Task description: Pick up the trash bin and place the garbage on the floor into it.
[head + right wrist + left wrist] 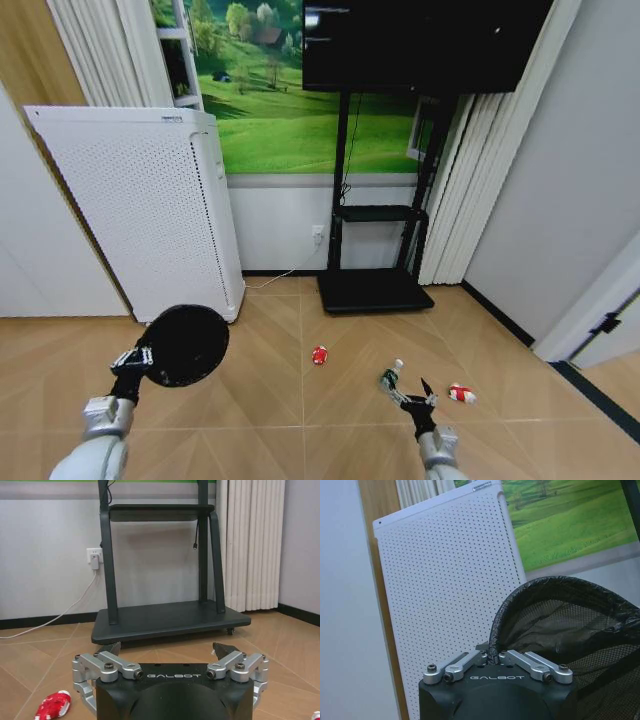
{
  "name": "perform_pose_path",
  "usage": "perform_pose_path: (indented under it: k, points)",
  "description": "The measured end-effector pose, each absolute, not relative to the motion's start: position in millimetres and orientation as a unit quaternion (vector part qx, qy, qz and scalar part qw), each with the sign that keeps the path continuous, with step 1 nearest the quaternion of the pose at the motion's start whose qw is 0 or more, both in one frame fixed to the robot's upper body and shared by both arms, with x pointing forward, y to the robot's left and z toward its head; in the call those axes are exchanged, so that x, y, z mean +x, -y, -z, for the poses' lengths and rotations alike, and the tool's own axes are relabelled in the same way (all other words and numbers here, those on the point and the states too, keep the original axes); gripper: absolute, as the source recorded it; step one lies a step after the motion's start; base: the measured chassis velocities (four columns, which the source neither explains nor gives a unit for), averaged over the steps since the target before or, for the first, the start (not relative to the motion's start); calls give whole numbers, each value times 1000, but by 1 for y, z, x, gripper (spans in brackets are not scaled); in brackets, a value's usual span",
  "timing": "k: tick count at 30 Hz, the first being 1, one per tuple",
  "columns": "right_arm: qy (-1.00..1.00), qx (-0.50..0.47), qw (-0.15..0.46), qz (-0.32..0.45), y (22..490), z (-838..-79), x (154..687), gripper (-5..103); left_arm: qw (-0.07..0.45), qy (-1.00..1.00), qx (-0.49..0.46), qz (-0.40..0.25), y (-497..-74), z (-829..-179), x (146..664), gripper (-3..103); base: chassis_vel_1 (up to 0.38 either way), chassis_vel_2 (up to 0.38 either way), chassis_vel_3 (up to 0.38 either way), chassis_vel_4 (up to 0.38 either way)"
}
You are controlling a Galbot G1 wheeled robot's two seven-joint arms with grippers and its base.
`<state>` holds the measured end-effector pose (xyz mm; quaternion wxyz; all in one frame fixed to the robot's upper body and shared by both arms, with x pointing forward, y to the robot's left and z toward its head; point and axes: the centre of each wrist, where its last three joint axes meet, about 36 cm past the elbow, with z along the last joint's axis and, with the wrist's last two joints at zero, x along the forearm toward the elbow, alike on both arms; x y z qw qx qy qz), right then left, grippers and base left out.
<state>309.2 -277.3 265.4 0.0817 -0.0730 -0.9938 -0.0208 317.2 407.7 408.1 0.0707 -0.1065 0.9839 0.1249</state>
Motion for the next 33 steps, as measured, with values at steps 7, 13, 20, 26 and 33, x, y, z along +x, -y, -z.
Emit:
perform_pose_path:
  k: [7, 13, 20, 26, 33]
  points:
    - [993, -49, 98, 34, 259, -280, 315, 100, 80, -984, -115, -106, -406, -404, 310, 3, 0, 0, 0, 0]
    - [989, -7, 125, 80, 258, -302, 319, 100, 87, -986, -113, -88, -406, -407, 312, 3, 0, 0, 0, 0]
    - [985, 23, 131, 113, 262, -317, 324, 100, 87, -988, -92, -83, -401, -411, 317, 3, 0, 0, 0, 0]
    - [986, 23, 124, 110, 264, -319, 328, 100, 84, -989, -78, -90, -399, -411, 319, 3, 0, 0, 0, 0]
    - [987, 21, 121, 106, 265, -320, 327, 100, 81, -990, -74, -93, -399, -411, 317, 3, -80, 70, 84, -69]
